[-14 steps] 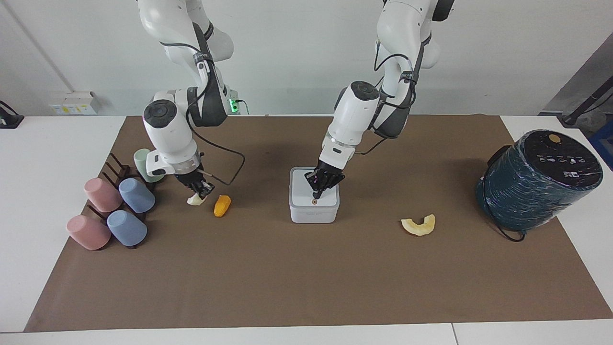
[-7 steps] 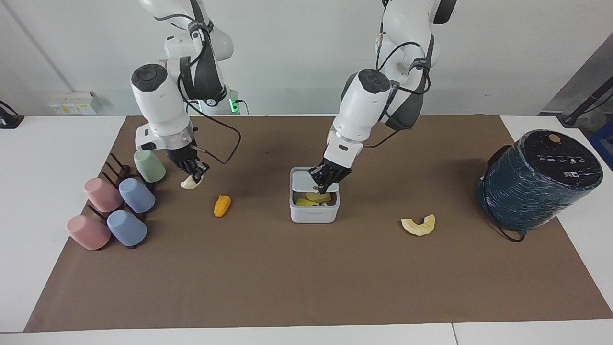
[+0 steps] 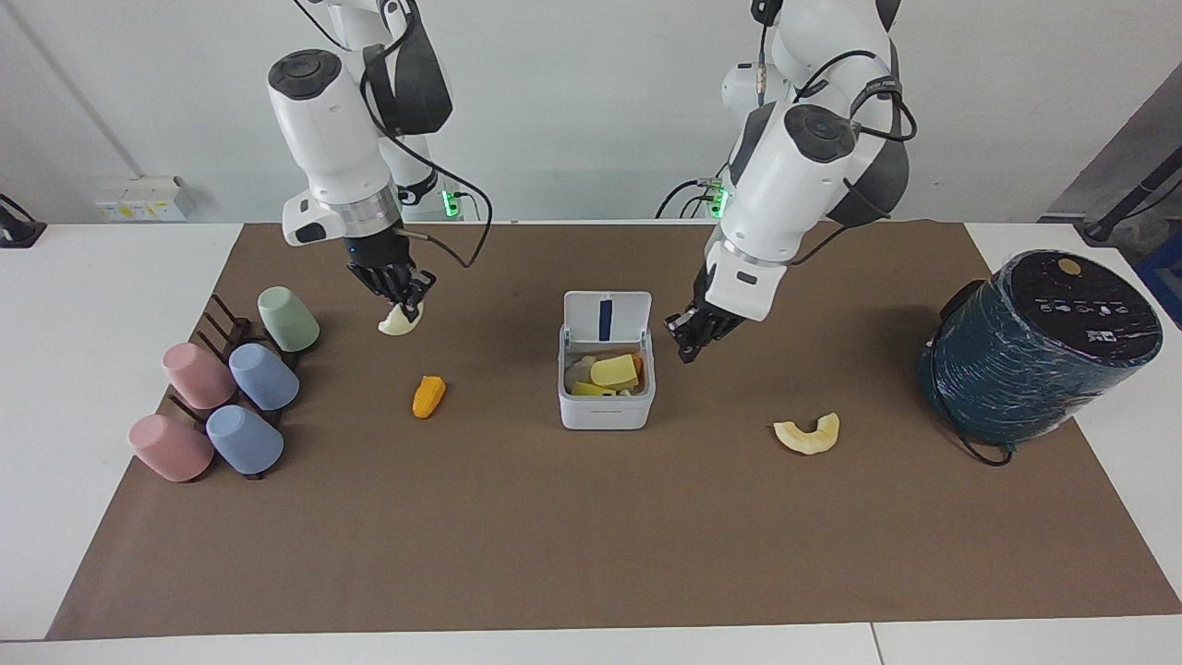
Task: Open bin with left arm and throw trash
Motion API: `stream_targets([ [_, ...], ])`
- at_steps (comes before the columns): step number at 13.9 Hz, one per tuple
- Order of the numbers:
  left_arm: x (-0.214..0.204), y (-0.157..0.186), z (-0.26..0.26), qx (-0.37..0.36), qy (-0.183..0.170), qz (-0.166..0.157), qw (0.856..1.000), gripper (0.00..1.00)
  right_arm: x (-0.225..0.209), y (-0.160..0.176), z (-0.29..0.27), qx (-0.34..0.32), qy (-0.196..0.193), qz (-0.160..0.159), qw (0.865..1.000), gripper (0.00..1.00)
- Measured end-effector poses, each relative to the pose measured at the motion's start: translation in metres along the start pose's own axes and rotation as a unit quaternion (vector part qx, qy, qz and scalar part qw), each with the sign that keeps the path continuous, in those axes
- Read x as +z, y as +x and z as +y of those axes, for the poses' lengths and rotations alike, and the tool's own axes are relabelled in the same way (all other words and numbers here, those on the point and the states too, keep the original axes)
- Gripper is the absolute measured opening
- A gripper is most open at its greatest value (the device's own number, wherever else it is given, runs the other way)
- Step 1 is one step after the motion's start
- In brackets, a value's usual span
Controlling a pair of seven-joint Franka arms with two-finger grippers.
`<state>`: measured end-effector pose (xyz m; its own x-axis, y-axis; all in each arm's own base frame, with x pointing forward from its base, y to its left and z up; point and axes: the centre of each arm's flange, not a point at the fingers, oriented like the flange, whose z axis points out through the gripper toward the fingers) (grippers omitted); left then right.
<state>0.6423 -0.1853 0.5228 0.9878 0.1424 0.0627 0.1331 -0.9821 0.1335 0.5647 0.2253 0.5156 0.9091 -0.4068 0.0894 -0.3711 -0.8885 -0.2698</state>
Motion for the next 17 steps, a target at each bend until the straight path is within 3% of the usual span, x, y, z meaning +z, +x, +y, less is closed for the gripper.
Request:
stream_targets([
  [1,0.003,0.002,-0.008,0.015,0.009,0.002,1.000,0.01,0.010,-0.004,-0.017,-0.005,0.005,-0.004,1.000,0.09],
  [3,0.016,0.004,-0.022,0.025,0.015,0.020,0.999,0.19,0.034,-0.005,-0.044,-0.022,0.010,-0.015,1.000,0.09],
  [6,0.045,0.001,-0.056,0.056,0.017,0.049,0.997,0.55,0.058,-0.009,-0.070,-0.066,0.004,-0.020,0.998,0.09],
  [10,0.061,0.009,-0.105,0.123,0.025,0.073,0.989,0.99,0.083,-0.039,-0.104,-0.119,-0.012,-0.022,0.993,0.09],
  [13,0.104,0.010,-0.106,0.172,0.025,0.082,0.981,1.00,0.098,-0.046,-0.109,-0.127,-0.019,-0.029,0.991,0.09],
  [15,0.134,0.014,-0.109,0.235,0.032,0.076,0.968,1.00,0.102,-0.051,-0.112,-0.131,-0.020,-0.032,0.991,0.08],
  [17,0.155,0.018,-0.112,0.275,0.044,0.080,0.957,1.00,0.103,-0.053,-0.114,-0.133,-0.020,-0.034,0.990,0.26],
])
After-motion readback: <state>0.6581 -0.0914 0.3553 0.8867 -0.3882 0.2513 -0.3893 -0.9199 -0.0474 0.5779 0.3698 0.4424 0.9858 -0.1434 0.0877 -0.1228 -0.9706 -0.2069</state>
